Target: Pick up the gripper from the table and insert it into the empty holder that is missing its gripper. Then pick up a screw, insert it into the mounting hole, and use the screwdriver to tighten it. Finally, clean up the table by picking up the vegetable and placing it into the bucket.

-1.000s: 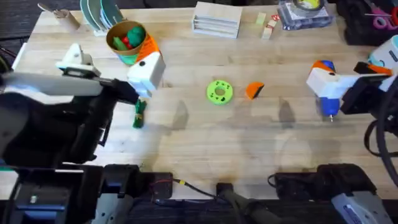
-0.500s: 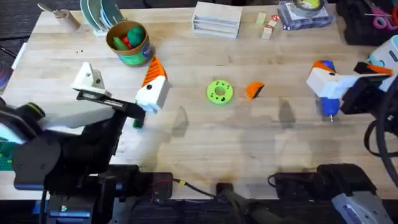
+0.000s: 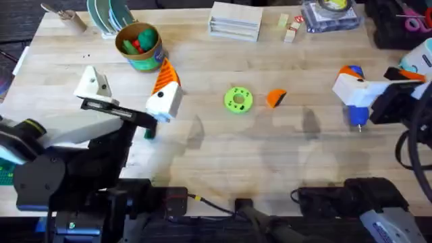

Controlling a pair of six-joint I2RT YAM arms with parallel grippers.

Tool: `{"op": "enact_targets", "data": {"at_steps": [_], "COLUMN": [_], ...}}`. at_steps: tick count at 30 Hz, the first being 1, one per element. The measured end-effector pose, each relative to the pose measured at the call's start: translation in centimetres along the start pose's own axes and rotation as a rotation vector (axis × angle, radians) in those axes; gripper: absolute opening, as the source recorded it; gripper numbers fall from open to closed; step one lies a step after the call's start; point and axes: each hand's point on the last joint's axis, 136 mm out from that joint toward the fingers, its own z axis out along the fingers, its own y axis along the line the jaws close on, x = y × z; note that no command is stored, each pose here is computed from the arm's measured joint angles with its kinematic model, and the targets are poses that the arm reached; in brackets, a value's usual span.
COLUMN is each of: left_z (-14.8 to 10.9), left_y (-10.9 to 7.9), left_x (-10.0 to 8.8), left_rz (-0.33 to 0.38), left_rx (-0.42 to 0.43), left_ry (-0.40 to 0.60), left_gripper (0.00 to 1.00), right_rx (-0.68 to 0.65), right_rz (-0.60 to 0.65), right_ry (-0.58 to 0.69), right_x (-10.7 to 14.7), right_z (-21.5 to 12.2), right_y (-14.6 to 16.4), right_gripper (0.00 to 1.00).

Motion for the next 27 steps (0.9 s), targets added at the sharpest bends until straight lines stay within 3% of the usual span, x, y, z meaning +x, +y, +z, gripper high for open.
{"op": "enact_targets", "data": {"at_steps": [7,13,21,27], "left_z": [0.0,0.3,0.7,0.7], "left_y": [0.1,0.6,1.0,1.0], "left_x": [0.3,2.2,4.1,4.3], "left_rz": [-0.001,-0.009,0.004,0.001], "left_rx": [-0.001,-0.012,-0.005,-0.007], "left_ry": [0.005,0.034,-0.009,0.000], "left_gripper": [0.993,0.993,0.992,0.993], "right_rx": [0.000,0.000,0.000,0.000], "right_rz": [0.000,0.000,0.000,0.000], "right_ry": [0.000,0.000,0.000,0.000], "right_x": [0.0,0.0,0.0,0.0], "right_z": [0.0,0.0,0.0,0.0], "right_y": [0.0,0.0,0.0,0.0], "right_gripper": [0.992,0.992,0.992,0.992]}}
